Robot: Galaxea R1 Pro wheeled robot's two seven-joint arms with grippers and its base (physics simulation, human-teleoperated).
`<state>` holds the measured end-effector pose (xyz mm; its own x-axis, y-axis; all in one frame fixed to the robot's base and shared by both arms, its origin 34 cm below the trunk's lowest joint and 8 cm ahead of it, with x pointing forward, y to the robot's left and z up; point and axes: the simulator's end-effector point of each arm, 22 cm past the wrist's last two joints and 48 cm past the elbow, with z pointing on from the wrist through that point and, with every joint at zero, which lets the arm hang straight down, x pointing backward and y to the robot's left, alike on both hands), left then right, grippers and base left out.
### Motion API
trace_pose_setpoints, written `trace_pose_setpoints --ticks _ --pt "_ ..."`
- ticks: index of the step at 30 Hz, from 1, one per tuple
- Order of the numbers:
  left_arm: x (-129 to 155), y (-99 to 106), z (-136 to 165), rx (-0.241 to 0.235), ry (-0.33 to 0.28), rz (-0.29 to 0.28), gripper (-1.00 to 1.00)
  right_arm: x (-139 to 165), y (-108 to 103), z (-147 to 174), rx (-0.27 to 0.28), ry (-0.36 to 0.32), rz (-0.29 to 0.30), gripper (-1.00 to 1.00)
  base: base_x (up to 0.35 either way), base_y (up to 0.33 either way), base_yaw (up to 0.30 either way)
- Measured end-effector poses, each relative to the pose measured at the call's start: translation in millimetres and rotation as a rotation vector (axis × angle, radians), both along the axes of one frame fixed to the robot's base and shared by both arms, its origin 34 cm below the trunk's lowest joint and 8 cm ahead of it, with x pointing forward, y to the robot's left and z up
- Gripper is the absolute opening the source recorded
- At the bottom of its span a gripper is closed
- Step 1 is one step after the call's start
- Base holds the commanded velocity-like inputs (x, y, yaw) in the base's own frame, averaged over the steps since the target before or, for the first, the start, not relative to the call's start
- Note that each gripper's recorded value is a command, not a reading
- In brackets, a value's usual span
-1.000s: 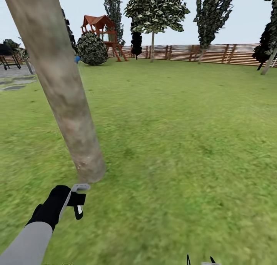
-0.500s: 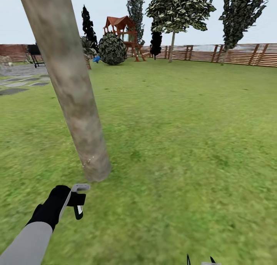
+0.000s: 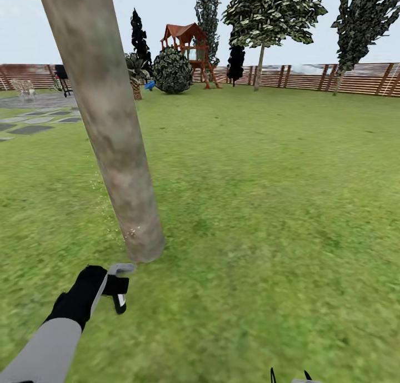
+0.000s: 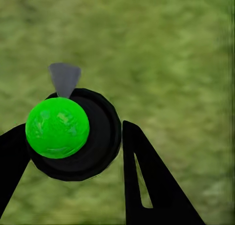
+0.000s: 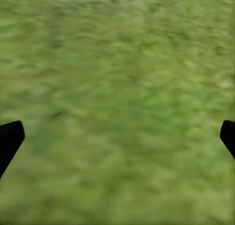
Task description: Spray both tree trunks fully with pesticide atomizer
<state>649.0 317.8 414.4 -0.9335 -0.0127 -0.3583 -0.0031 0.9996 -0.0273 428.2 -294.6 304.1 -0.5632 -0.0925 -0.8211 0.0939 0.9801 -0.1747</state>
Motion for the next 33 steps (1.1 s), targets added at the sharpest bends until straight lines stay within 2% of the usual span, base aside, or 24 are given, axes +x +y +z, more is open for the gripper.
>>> trace_pose_setpoints --ticks 11,16,19,21,25,26,27,29,30,32,33 --pt "75.8 -29.9 67.0 -0.03 -0.131 -0.026 -1.0 0.2 -1.6 0.3 -0.002 -0.001 0.0 1.0 0.0 0.0 0.0" --pt "74.0 -12.0 67.4 -0.002 -0.132 -0.015 -1.0 0.2 -1.4 0.2 -0.002 0.0 0.0 1.0 0.0 0.0 0.0" --pt "74.7 12.4 71.5 0.03 -0.135 0.001 -1.0 0.2 -1.3 0.1 -0.002 0.0 0.0 1.0 0.0 0.0 0.0" --pt "75.9 21.6 74.6 0.038 -0.138 0.009 -1.0 0.2 -1.4 0.1 -0.002 0.0 0.0 1.0 0.0 0.0 0.0" --pt "76.8 14.5 75.7 0.025 -0.133 0.004 -1.0 0.1 -0.8 0.0 -0.001 0.0 0.0 1.0 0.0 0.0 0.0" --pt "76.5 0.3 77.5 -0.001 -0.12 0.001 -1.0 0.1 -0.9 0.1 -0.001 0.0 0.0 1.0 0.0 0.0 0.0" --pt "78.1 -5.8 81.6 -0.006 -0.12 -0.002 -1.0 0.1 -0.7 0.0 -0.001 0.0 0.0 1.0 0.0 0.0 0.0" --pt "81.1 8.7 93.7 0.023 -0.126 0.009 -1.0 -0.2 -0.5 -0.3 -0.001 0.002 0.0 1.0 0.0 0.0 0.0" --pt "80.5 22.2 95.6 0.04 -0.127 0.019 -1.0 -0.4 -0.5 -0.4 -0.001 0.002 0.0 1.0 0.0 0.0 0.0" --pt "76.7 64.4 101.3 0.09 -0.126 0.052 -1.0 -0.4 -0.4 -0.4 -0.001 0.002 0.0 1.0 0.0 0.0 0.0" --pt "75.8 71.0 102.5 0.088 -0.126 0.058 -1.0 -0.5 -0.5 -0.4 -0.001 0.002 0.0 1.0 0.0 0.0 0.0"
